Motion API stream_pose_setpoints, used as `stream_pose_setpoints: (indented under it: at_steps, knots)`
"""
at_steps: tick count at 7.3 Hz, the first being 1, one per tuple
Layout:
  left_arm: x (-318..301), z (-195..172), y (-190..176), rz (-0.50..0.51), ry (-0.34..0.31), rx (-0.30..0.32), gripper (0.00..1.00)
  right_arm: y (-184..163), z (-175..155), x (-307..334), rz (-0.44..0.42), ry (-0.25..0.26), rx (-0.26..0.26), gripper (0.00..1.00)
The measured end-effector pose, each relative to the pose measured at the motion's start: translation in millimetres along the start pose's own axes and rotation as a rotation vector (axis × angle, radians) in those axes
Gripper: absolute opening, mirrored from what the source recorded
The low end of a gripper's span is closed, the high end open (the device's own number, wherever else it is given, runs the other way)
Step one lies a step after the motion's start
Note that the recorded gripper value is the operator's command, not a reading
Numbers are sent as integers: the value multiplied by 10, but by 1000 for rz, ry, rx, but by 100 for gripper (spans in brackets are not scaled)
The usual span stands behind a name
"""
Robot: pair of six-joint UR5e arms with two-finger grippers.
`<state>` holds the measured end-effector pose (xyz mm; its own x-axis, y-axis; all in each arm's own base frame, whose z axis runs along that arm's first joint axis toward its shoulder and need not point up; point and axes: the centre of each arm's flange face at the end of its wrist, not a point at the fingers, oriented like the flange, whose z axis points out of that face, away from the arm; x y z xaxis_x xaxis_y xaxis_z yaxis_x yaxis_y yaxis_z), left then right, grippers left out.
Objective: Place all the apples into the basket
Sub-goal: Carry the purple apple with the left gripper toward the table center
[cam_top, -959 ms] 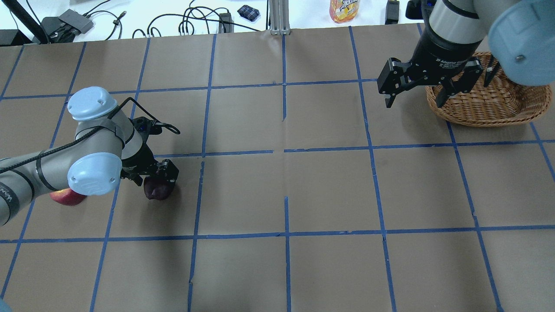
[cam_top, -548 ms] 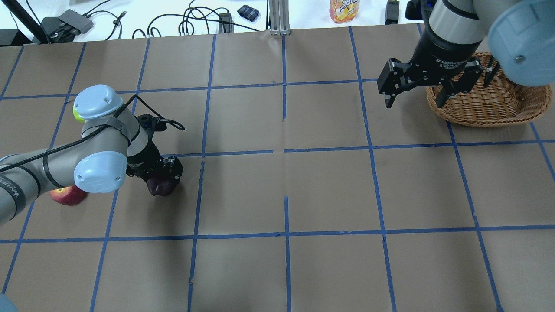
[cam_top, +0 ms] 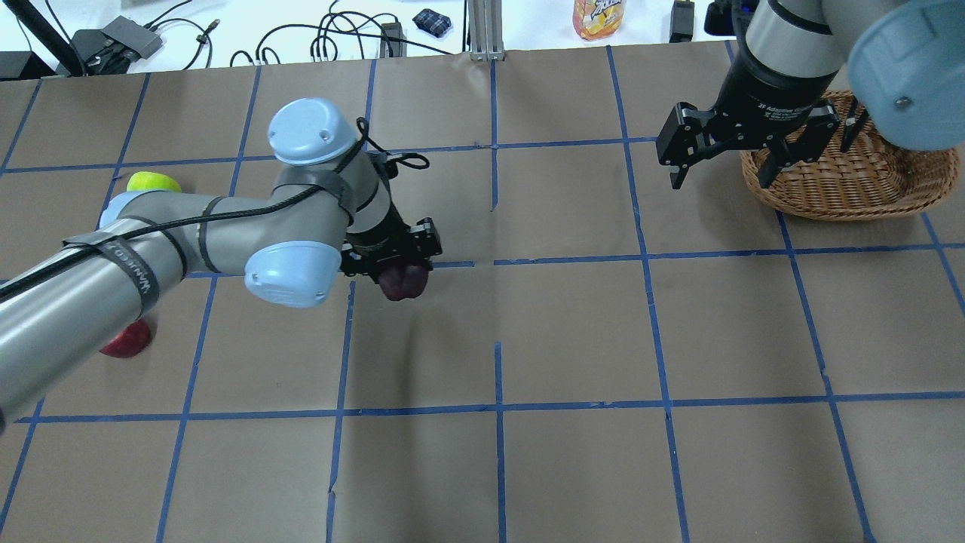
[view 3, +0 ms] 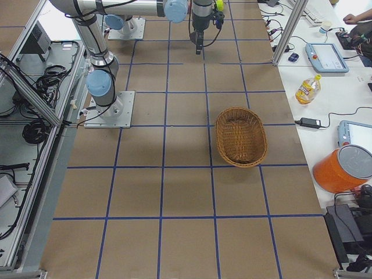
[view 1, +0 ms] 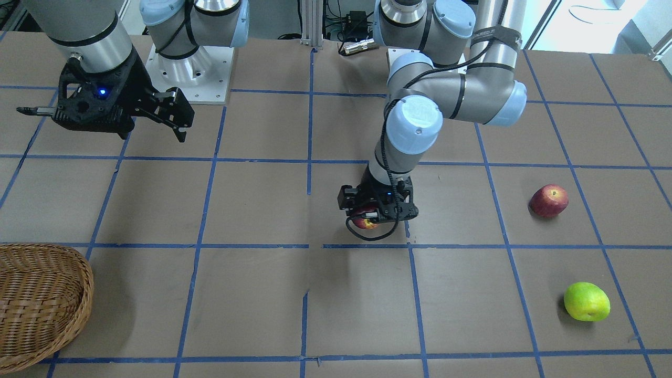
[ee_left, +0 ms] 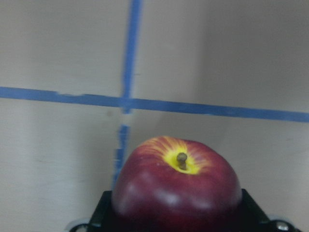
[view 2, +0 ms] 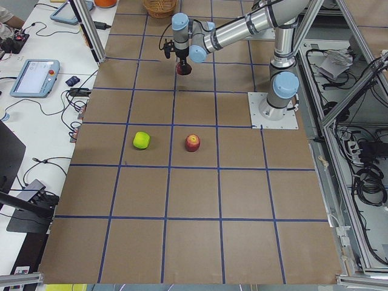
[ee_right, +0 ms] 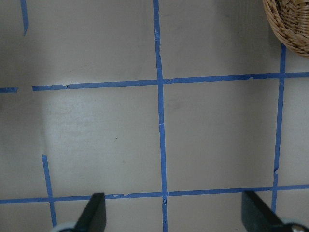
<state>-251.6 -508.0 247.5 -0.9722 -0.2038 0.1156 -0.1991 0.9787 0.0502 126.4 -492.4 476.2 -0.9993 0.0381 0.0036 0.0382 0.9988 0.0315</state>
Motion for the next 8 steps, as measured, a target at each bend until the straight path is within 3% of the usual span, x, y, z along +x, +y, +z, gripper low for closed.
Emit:
stream_pose_setpoints:
  at_steps: [2, 3, 4, 6, 8]
  knots:
    - [643, 182, 107, -27, 42, -19, 16, 4, 11, 0, -1, 0, -2, 100]
    - [778, 286, 111, -24, 44, -22, 77, 5, 15, 0, 0, 1, -3, 100]
    - [835, 370, 101, -21, 45, -23, 100, 3, 21, 1, -1, 1, -5, 100]
    - [884, 320, 70, -2, 64, 10, 100, -1, 31, 2, -3, 2, -7, 100]
    - [892, -99, -34, 77, 88, 78, 100, -4, 37, 2, -3, 2, -9, 100]
